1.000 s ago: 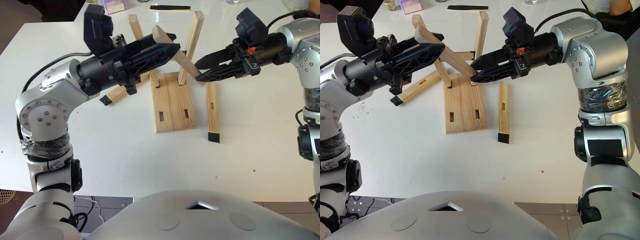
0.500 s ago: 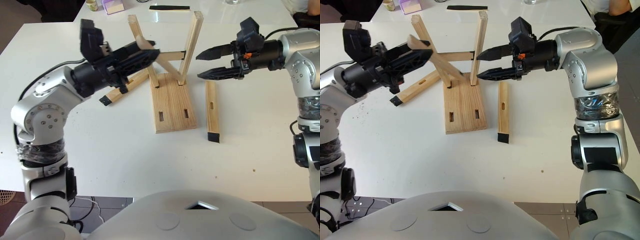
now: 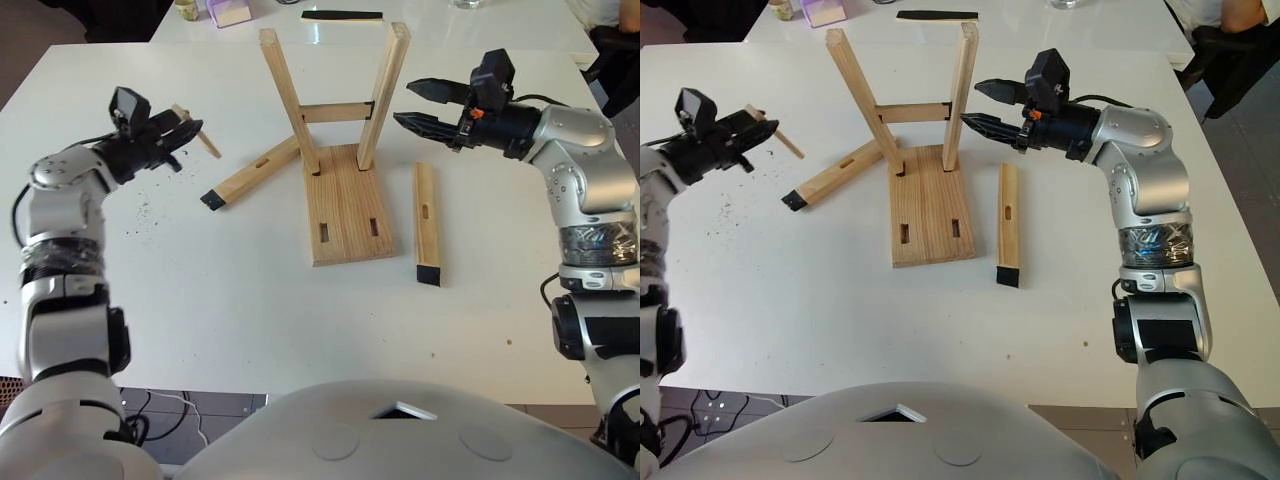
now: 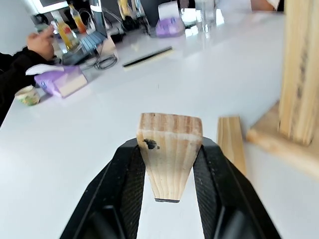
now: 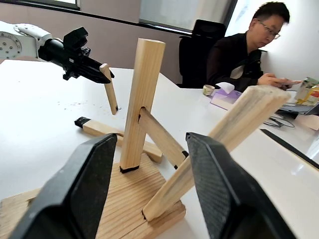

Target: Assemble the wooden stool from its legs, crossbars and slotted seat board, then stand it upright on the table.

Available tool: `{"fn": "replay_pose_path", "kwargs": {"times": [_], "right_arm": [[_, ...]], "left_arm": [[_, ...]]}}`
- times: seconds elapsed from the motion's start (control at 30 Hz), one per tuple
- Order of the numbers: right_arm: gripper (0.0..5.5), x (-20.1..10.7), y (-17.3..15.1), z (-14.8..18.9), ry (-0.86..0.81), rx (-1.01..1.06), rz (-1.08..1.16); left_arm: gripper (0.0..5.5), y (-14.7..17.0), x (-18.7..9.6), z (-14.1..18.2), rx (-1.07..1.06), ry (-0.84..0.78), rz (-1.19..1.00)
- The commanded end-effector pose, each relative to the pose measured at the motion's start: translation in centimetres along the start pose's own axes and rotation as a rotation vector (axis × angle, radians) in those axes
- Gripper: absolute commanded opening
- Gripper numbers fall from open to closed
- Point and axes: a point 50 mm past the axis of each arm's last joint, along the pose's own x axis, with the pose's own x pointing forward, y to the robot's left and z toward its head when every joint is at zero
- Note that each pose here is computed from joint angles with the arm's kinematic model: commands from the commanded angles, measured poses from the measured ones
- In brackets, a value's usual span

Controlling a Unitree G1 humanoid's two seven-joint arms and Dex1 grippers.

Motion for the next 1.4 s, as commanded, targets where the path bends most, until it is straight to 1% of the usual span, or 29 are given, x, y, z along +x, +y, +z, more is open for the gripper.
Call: {"fn": "replay_pose_path", "kwargs": {"times": [0.03, 0.13, 0.23, 0.4, 0.5, 0.57, 0.63, 0.73, 0.83, 0.93, 1.0, 1.2, 1.4], "right_arm": [[2.55, 0.4, -0.1, -0.3, -0.004, -0.004, -0.02], [2.55, 0.1, 0.0, -0.5, -0.012, 0.004, -0.041], [2.55, -0.4, 0.3, -1.0, -0.007, 0.019, -0.061], [2.55, -0.6, 1.2, -1.8, -0.005, 0.053, -0.078], [2.55, -0.7, 1.8, -2.2, 0.001, 0.07, -0.078], [2.55, -0.9, 2.0, -2.3, 0.005, 0.077, -0.076], [2.55, -0.9, 2.0, -2.4, 0.008, 0.079, -0.084], [2.55, -0.5, 1.9, -2.4, 0.008, 0.075, -0.081], [2.55, -0.2, 1.7, -2.3, 0.006, 0.069, -0.072], [2.55, -0.2, 1.4, -2.2, 0.008, 0.058, -0.08], [2.55, 0.0, 1.2, -2.1, 0.007, 0.053, -0.077], [2.55, -0.2, 1.0, -2.4, 0.007, 0.058, -0.084], [2.55, 0.0, 1.2, -2.9, 0.011, 0.068, -0.085]], "left_arm": [[1.32, -0.3, 0.0, -2.2, 0.012, 0.084, -0.008], [1.31, -0.7, -0.9, -3.6, -0.001, 0.119, -0.045], [1.31, -1.7, -2.0, -3.7, -0.011, 0.112, -0.13], [1.31, -5.6, -4.6, -2.0, -0.068, 0.054, -0.307], [1.31, -8.3, -6.1, -0.2, -0.059, 0.031, -0.409], [1.31, -8.4, -6.3, 1.7, -0.033, -0.012, -0.417], [1.31, -7.9, -5.7, 3.2, 0.013, -0.04, -0.412], [1.31, -7.3, -4.0, 4.3, 0.066, -0.067, -0.422], [1.31, -7.2, -1.7, 4.7, 0.119, -0.093, -0.455], [1.31, -7.1, 0.8, 4.2, 0.162, -0.094, -0.478], [1.31, -7.1, 1.5, 3.4, 0.194, -0.075, -0.473], [1.31, -7.0, 1.5, 1.1, 0.309, 0.003, -0.498], [1.31, -6.6, 1.7, 1.0, 0.323, -0.007, -0.5]]}}
